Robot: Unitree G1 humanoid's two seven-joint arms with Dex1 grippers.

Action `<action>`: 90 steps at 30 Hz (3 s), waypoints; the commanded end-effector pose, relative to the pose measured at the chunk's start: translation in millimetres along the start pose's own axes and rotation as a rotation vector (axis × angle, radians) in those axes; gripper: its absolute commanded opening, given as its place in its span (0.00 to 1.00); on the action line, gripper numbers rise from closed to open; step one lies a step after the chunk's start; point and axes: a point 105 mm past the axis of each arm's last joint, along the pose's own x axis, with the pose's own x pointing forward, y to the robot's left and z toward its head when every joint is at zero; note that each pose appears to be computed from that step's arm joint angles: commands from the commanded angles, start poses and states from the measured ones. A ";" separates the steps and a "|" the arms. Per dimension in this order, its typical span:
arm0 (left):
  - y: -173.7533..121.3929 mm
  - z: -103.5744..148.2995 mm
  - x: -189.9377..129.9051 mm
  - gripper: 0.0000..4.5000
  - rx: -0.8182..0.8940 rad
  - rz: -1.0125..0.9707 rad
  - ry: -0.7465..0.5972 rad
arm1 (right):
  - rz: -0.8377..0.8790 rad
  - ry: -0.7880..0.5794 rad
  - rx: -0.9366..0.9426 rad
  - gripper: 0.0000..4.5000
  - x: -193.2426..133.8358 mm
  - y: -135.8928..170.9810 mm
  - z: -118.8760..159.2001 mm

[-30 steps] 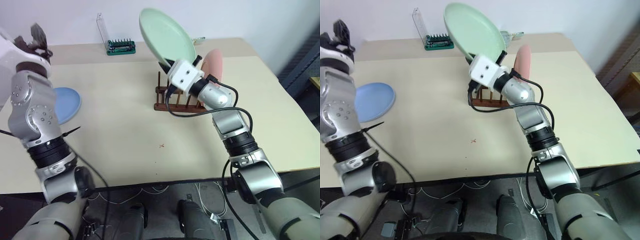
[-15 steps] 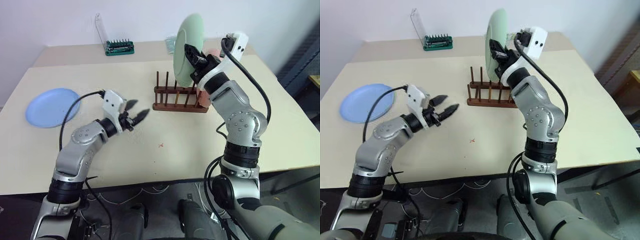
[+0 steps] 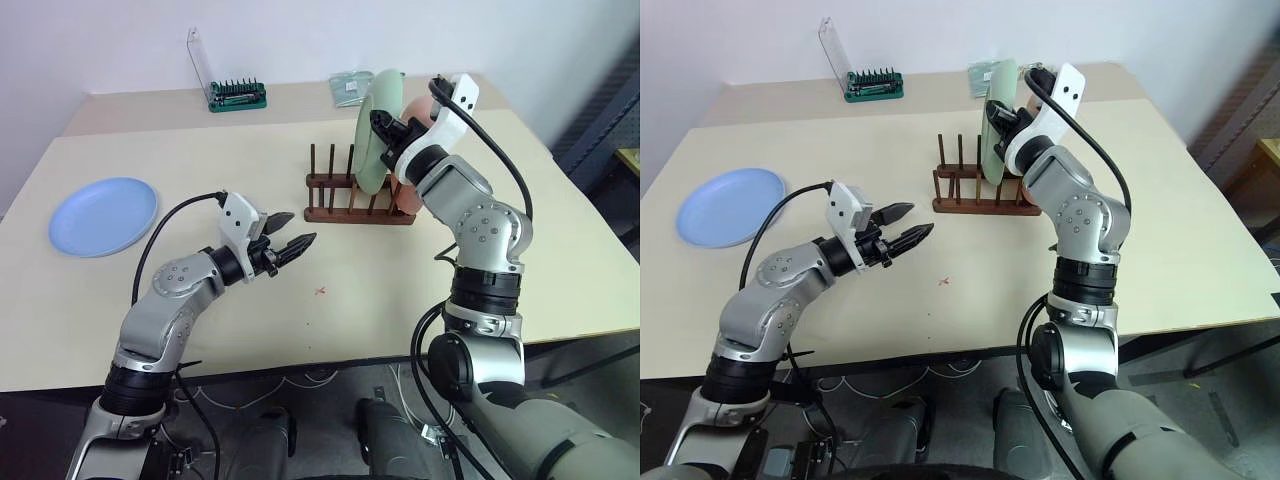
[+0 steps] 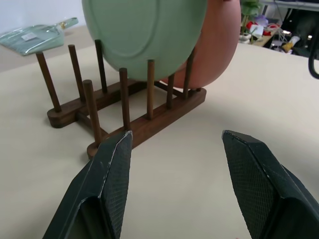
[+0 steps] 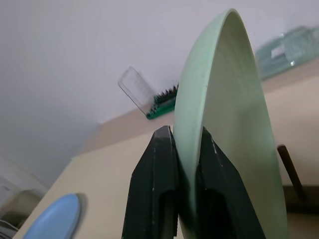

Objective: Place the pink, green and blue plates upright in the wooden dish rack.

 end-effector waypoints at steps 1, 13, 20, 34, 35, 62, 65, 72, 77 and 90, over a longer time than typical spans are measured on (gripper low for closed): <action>-1.7 11.8 -2.5 0.65 0.032 0.008 -0.040 | 0.038 -0.022 -0.007 0.00 3.2 16.0 13.0; 2.3 7.6 -3.3 0.66 0.026 0.025 -0.032 | 0.064 -0.109 -0.333 0.81 3.4 29.8 30.0; 46.8 23.3 -10.3 0.77 -0.041 0.265 -0.128 | 0.152 -0.307 -0.897 0.83 -8.4 62.3 56.3; 201.2 -13.8 -178.5 0.99 -0.545 1.651 -0.140 | 0.543 -0.288 -1.282 0.83 -25.4 100.2 -7.5; 200.9 -18.3 -182.1 0.99 -0.576 1.662 -0.133 | 0.549 -0.286 -1.282 0.83 -25.4 100.6 -8.9; 173.3 80.3 -81.6 0.01 -0.274 1.067 -0.323 | 0.643 -0.209 -1.590 0.83 -25.9 87.7 -45.9; 144.7 108.0 -50.7 0.01 -0.252 0.931 -0.366 | 0.676 -0.224 -1.626 0.83 -27.3 90.0 -52.1; 97.1 133.3 -16.0 0.01 -0.302 0.786 -0.383 | 0.712 -0.246 -1.747 0.83 -23.5 93.9 -65.6; 77.9 144.5 -10.5 0.01 -0.327 0.733 -0.397 | 0.682 -0.231 -1.818 0.83 -10.8 91.2 -69.9; 73.8 139.4 -16.2 0.00 -0.360 0.724 -0.393 | 0.555 -0.264 -1.899 0.03 13.7 86.5 -57.3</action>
